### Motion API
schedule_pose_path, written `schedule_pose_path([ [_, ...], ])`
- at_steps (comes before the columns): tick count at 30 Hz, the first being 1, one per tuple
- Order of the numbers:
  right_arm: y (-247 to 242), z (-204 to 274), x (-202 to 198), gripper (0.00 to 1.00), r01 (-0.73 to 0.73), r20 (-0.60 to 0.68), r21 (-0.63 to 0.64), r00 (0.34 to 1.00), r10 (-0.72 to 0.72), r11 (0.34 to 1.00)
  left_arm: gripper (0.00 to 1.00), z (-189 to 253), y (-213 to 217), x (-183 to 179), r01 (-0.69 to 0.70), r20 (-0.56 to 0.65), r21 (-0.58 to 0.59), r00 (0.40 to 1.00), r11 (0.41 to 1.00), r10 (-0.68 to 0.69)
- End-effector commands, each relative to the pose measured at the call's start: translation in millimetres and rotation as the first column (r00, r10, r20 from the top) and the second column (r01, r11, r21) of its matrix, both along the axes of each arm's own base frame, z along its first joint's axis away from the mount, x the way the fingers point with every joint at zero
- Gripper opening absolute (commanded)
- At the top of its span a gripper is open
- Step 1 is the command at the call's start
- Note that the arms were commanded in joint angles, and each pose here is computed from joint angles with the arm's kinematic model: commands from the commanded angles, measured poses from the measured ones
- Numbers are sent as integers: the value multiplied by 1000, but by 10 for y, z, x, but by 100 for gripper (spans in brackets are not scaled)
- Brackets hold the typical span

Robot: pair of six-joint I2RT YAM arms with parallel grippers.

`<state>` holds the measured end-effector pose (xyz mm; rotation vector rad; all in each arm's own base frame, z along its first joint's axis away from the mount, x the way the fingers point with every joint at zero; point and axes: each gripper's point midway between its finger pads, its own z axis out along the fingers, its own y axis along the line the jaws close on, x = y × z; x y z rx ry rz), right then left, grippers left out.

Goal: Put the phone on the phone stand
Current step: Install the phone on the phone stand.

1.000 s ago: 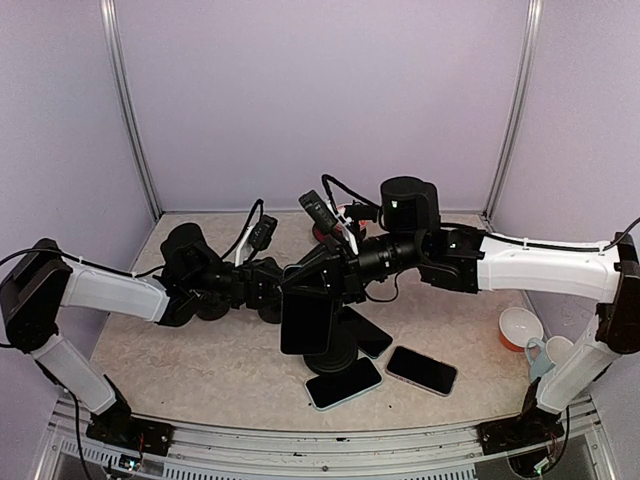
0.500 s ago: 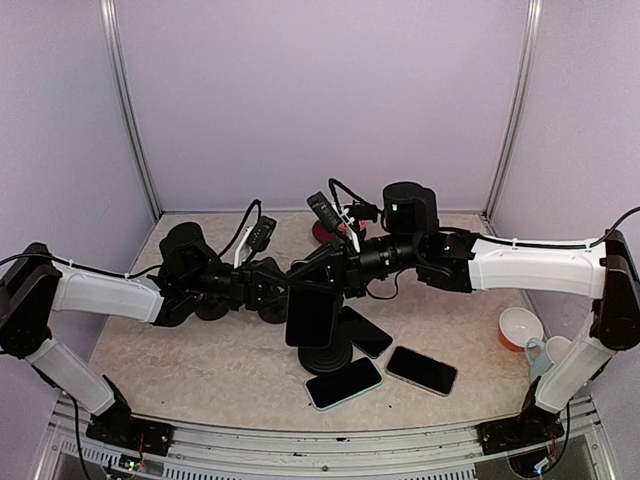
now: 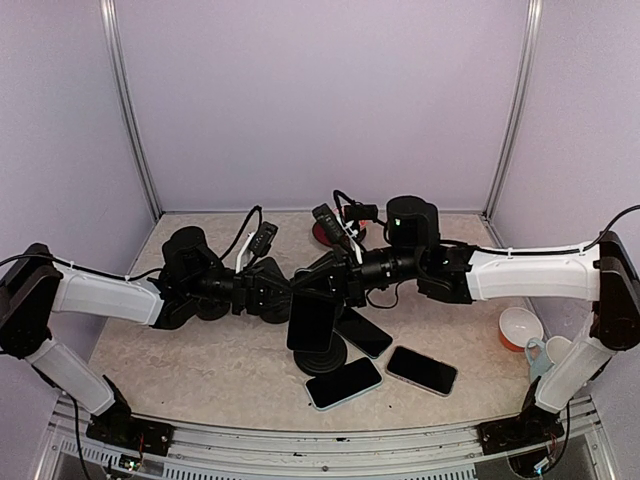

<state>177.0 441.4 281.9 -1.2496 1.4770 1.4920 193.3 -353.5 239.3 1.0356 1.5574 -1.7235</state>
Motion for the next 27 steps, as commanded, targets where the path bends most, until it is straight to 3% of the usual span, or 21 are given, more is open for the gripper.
schedule_pose_path([
  [1, -136, -98, 175, 0, 61, -20, -37, 998, -61, 997, 0, 340, 95, -66, 21, 134, -98, 991, 995, -8],
  [27, -311, -325, 436, 0, 206, -60, -124, 975, -215, 971, 0, 296, 145, -8, -21, 130, -89, 991, 996, 32],
])
